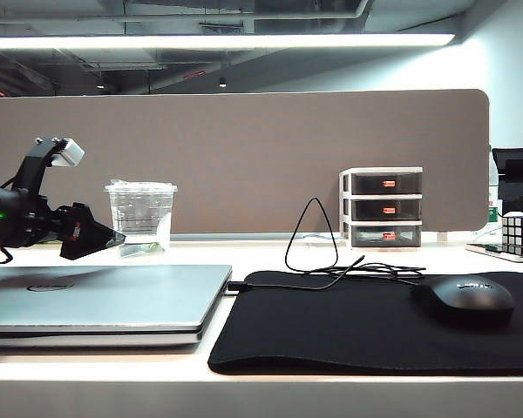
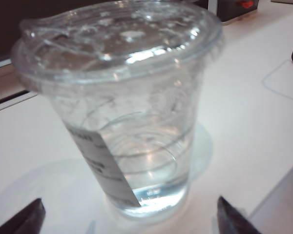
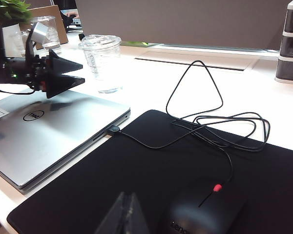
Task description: Pick up the coffee cup and place it over the laptop.
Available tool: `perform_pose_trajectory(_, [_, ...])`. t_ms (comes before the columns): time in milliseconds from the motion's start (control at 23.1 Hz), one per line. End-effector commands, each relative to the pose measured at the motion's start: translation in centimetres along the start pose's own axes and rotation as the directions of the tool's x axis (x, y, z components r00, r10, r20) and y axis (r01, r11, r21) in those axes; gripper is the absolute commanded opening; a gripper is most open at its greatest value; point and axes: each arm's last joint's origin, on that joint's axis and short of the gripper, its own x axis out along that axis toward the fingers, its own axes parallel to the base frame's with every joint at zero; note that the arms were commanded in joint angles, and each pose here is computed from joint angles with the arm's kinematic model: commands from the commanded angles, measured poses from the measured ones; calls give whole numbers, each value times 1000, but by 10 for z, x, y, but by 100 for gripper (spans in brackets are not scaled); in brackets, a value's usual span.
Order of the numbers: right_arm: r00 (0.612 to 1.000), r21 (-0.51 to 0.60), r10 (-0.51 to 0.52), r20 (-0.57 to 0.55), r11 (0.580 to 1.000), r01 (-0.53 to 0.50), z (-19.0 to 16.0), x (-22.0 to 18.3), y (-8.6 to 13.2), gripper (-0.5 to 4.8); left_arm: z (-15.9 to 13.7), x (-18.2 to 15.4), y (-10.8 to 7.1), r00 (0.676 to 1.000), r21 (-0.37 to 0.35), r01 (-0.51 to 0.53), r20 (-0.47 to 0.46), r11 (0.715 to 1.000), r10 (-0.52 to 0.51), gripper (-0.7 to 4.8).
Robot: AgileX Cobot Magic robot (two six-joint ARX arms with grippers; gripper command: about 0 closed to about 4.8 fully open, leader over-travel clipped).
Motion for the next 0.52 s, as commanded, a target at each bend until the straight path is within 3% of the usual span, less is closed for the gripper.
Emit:
perform_pose_trajectory(43, [1000, -3, -2, -3, 1000, 2, -1, 0, 0, -1, 5, 6, 6, 999, 13, 16, 39, 1000, -17, 479])
perform_pose_trajectory(519, [1000, -11, -3, -4, 1000, 2, -1, 0, 0, -1, 7, 26, 20, 992, -27, 95, 86, 995, -92, 479])
